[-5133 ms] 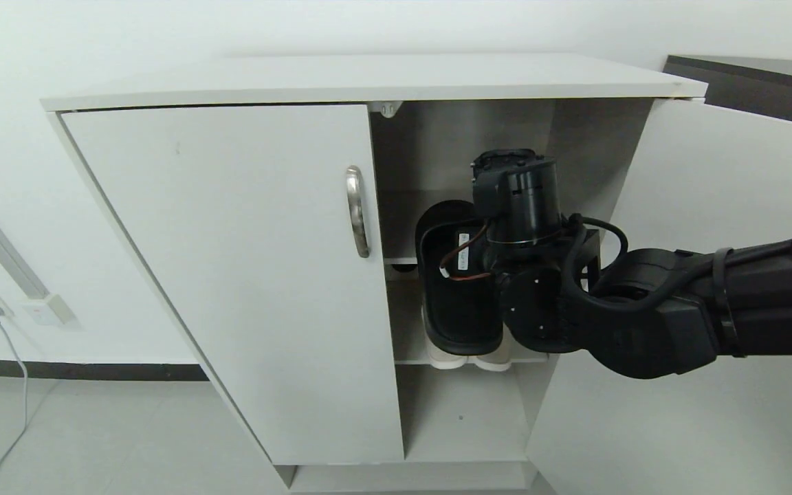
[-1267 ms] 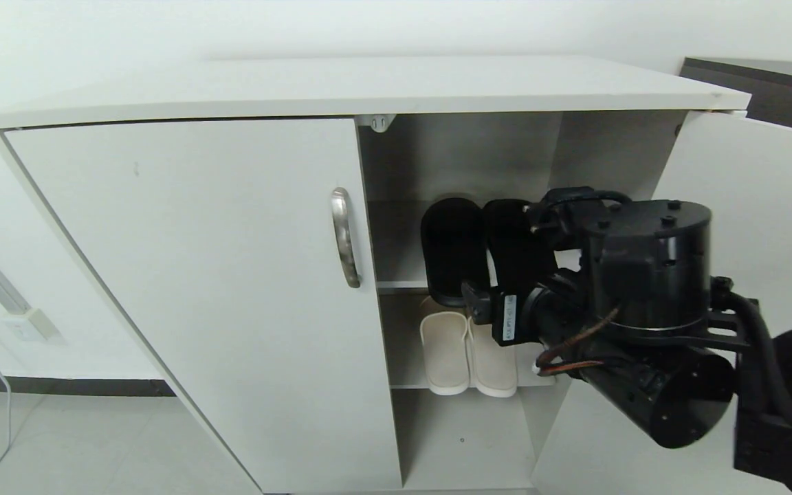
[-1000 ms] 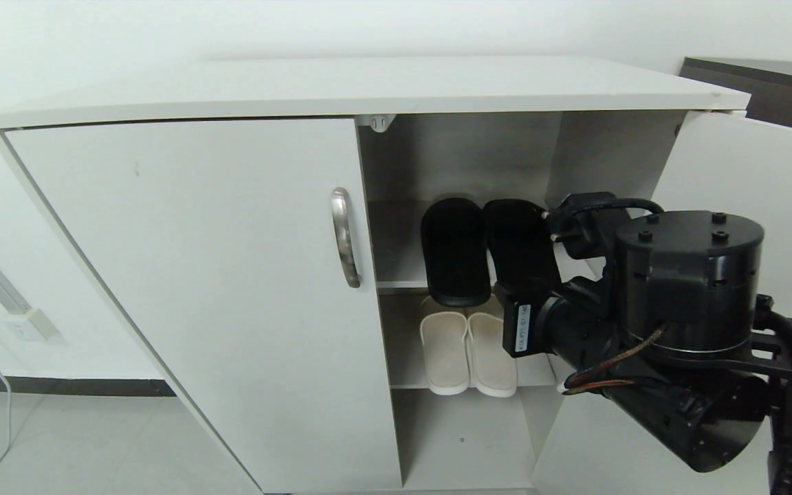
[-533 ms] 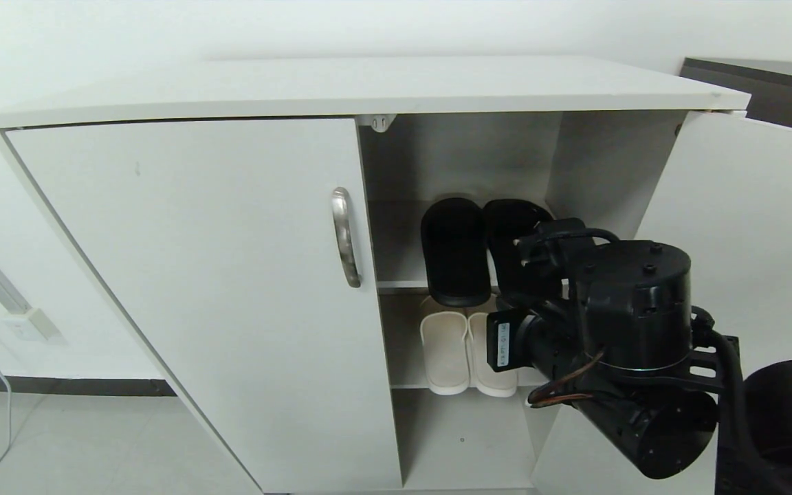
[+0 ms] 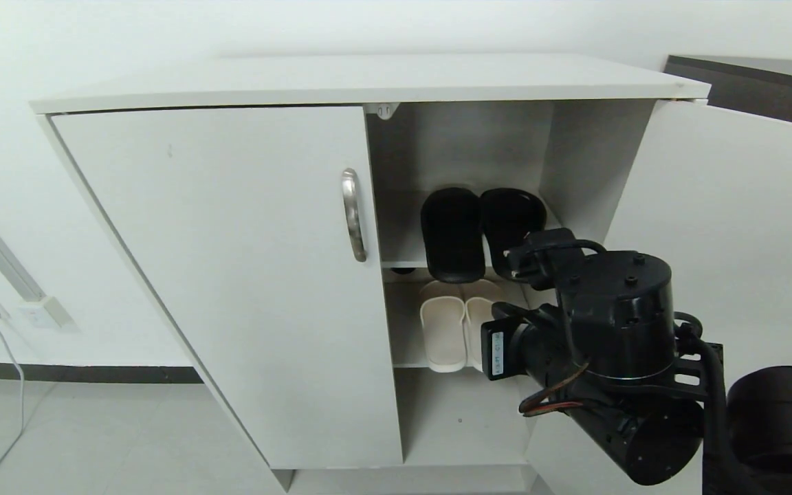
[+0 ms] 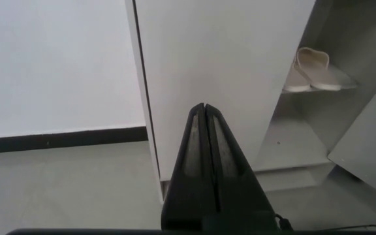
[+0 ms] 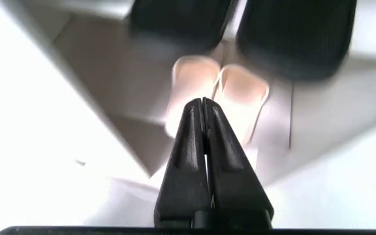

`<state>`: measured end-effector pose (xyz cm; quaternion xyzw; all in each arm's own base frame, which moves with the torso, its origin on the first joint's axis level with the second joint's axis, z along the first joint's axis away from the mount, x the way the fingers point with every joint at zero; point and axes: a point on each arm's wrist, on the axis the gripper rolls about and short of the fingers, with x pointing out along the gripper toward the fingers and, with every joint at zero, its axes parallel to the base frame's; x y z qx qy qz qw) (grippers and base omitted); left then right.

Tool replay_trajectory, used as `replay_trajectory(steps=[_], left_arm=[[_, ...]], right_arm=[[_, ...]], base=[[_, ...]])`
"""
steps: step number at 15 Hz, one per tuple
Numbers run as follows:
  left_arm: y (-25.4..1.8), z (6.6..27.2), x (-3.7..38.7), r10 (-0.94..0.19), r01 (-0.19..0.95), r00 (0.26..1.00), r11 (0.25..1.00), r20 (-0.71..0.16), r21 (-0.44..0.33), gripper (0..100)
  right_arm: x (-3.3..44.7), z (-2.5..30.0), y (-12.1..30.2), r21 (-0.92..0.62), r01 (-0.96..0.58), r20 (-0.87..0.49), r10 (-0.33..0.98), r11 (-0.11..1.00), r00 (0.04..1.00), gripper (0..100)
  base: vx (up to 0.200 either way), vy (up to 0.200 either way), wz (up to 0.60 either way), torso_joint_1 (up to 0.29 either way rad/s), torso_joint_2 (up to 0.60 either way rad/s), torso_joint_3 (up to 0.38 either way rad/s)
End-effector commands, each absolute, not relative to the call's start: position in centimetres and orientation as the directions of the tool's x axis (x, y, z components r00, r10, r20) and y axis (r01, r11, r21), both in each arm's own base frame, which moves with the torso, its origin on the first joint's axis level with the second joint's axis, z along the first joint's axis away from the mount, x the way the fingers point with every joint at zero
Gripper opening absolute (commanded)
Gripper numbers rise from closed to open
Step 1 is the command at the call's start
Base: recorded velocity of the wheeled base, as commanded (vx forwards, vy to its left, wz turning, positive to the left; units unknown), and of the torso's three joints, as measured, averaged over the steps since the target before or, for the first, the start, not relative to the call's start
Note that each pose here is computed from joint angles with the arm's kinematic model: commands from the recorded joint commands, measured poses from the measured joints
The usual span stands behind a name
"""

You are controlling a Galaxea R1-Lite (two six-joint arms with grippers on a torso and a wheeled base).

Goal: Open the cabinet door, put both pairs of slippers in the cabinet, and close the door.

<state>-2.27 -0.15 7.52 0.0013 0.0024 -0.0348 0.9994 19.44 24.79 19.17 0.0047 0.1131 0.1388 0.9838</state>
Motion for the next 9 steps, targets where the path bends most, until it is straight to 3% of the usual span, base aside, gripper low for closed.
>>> replay_trajectory(steps=[1,9], left_arm=[[-0.14,7.52,-2.27,-0.071,0.071,0.998,0.998,-0.005,0.003,0],[-0.14,7.52,-2.27,-0.067,0.067,0.998,0.998,-0.005,0.001,0]], right_arm=[[19.52,18.96,24.86,0.037,-0.271,-0.226,0.273,0.962,0.935,0],[19.44,18.50,24.75,0.025,-0.271,-0.239,0.269,0.962,0.933,0]], base=[[-0.200,0.000,0.00,0.007,0.01,0.007],[-0.200,0.000,0.00,0.003,0.00,0.004]])
